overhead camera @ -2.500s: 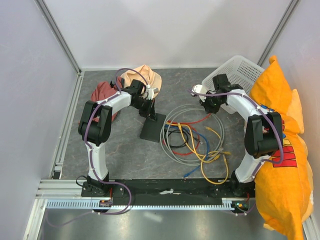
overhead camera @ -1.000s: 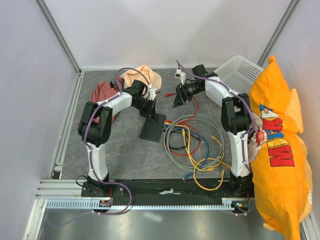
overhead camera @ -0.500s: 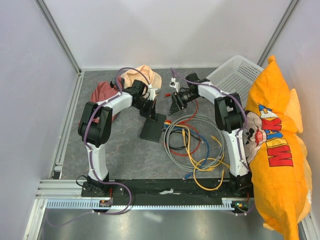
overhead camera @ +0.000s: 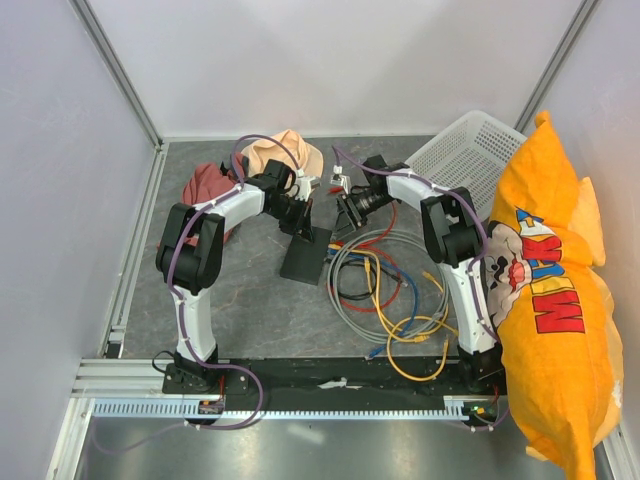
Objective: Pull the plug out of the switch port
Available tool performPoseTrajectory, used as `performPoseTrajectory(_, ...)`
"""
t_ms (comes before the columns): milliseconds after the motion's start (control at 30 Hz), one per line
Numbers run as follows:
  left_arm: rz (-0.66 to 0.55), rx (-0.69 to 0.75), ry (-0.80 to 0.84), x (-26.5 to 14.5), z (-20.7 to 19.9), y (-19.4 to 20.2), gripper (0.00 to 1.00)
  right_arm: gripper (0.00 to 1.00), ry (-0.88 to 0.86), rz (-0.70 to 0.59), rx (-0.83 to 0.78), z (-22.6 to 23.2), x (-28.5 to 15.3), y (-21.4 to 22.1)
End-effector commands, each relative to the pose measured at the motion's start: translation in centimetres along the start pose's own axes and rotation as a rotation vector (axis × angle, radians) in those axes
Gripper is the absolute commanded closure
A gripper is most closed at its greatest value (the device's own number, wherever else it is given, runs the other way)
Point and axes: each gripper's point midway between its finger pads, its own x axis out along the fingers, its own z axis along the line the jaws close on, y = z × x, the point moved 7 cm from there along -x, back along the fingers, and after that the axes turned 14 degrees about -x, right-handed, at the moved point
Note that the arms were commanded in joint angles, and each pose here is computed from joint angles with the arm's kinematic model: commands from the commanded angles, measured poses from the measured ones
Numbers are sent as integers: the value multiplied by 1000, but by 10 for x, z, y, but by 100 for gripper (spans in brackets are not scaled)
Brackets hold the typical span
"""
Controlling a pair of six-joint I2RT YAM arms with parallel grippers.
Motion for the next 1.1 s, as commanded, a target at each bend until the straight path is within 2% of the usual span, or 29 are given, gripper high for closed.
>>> performPoseTrajectory(0, 103, -2, -113, 4, 20, 27, 98, 41, 1, 66, 52, -9, 15, 24)
performPoseTrajectory(167, 105, -2, -113, 4, 21, 28, 98, 42, 13, 81, 75, -13, 21, 27)
performPoseTrajectory(667, 109, 0, -120, 5, 23, 30, 98, 55, 25, 76, 120, -26, 30, 31)
performPoseTrajectory(1067, 118, -2, -126, 6, 25, 32, 98, 59, 18, 43, 178, -42, 25, 41)
